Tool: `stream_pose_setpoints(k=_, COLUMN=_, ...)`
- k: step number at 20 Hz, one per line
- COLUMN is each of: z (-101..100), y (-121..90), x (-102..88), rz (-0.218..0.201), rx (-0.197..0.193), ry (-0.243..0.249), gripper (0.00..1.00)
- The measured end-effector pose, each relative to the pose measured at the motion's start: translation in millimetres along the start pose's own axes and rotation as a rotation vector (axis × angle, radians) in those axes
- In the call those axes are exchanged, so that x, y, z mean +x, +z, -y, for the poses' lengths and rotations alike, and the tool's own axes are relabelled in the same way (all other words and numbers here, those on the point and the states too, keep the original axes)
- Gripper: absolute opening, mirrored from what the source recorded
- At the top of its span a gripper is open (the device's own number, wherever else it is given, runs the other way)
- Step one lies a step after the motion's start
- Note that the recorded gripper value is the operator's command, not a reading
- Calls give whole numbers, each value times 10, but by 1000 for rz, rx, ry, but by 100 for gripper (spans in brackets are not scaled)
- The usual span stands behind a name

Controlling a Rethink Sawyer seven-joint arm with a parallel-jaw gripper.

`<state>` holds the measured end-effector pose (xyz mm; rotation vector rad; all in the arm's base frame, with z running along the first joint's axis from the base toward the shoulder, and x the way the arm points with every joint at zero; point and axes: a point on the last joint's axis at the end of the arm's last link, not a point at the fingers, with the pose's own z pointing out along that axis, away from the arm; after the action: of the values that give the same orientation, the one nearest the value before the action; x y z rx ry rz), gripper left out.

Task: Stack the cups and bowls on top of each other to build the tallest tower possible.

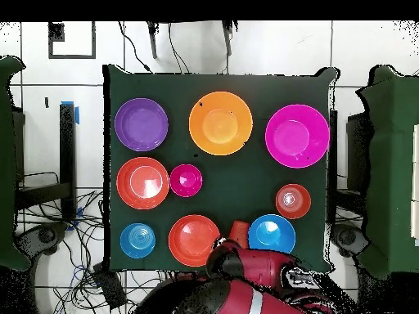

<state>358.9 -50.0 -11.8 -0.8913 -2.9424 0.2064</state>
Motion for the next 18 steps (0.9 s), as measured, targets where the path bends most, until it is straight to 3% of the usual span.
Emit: stream_pose_setpoints(k=18, z=-58, y=48, x=-357, rz=64, rx=-9, ry=-2, gripper=100)
